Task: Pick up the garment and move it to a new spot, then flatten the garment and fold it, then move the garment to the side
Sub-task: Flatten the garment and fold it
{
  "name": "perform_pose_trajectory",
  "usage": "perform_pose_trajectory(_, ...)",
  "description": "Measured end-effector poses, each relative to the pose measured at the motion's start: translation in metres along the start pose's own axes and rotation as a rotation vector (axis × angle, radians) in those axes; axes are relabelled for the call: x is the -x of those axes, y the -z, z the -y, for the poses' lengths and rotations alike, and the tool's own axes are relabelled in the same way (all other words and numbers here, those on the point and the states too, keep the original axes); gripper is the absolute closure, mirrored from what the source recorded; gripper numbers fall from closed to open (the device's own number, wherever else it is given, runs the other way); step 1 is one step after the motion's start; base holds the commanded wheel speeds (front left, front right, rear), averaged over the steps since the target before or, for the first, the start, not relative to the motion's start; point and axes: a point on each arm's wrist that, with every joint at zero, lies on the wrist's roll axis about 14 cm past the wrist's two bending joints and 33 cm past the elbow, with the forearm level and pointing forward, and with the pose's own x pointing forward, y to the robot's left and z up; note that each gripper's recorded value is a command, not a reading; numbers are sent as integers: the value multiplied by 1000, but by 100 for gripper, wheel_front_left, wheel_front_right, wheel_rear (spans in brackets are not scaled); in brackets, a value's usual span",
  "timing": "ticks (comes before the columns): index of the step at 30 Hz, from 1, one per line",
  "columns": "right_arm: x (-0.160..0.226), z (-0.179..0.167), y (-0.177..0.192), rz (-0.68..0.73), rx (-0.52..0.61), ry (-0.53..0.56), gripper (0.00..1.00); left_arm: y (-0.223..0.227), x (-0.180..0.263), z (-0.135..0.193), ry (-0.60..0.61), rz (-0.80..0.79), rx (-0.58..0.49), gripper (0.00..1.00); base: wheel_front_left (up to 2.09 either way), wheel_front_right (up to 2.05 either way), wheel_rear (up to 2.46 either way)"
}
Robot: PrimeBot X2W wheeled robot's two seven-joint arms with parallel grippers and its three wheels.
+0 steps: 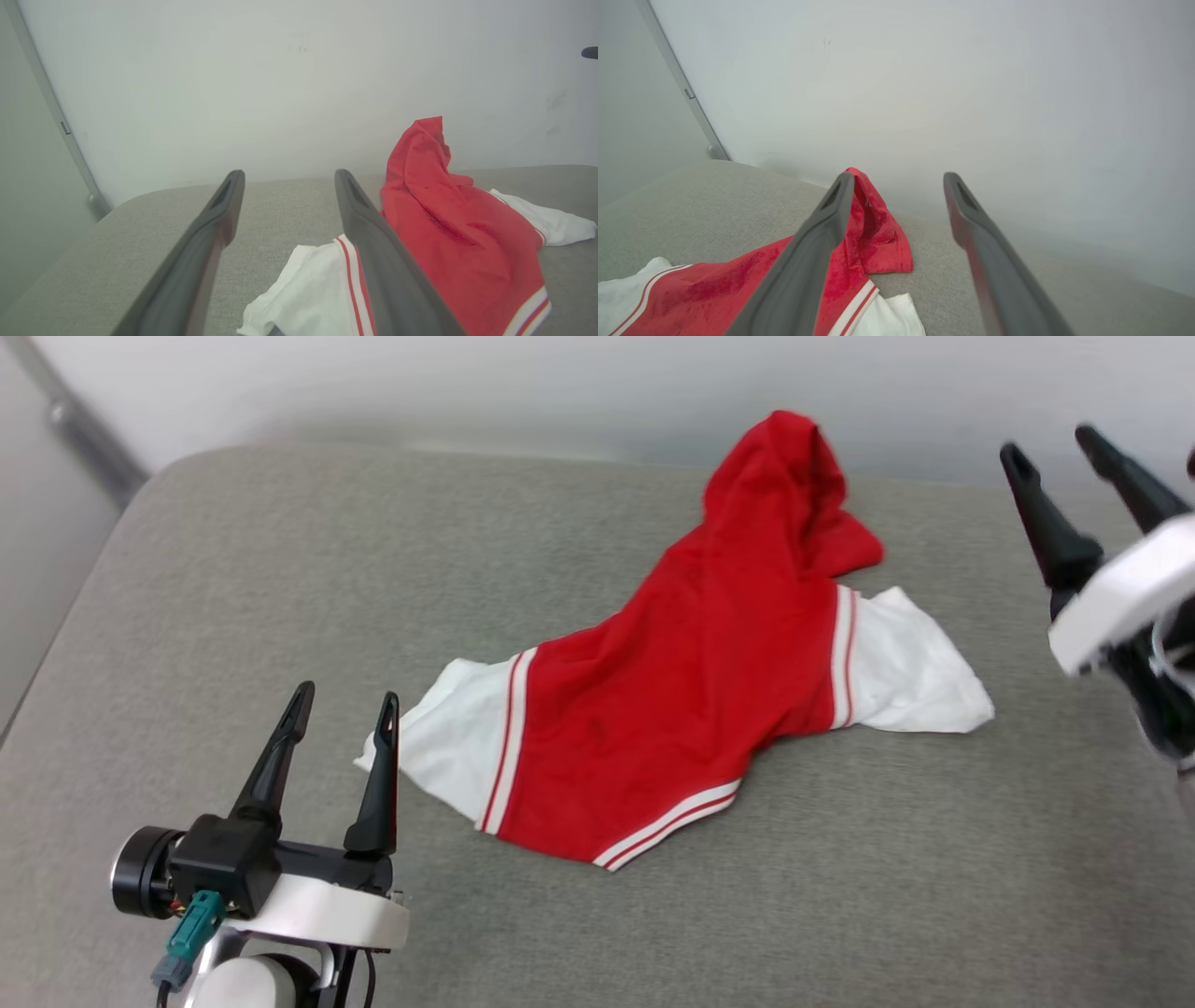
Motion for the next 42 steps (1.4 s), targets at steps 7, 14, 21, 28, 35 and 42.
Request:
perform_pose_trajectory(7,76,24,11,61,-31,129,0,-6,-7,19,61,29,28,0,0,0,0)
perform_pose_trajectory(14,126,20,47,-26,-73,225,0,5,-8,35,107,-3,49,0,0,0,0)
perform_pose_trajectory(21,134,13,97,-369,-47,212,0,21,-12,41,128,-43,50,0,0,0,0)
perform_pose_trajectory(28,112,14,126,-717,-3,155,0,36,-24,51,161,-73,38,0,0,0,0)
perform_pose_trajectory(35,73,16,152,-904,-21,117,0,44,-29,41,119,-92,46,0,0,0,0)
perform_pose_trajectory(42,56,10,200,-1076,24,76,0,43,-29,23,66,-92,21,0,0,0,0)
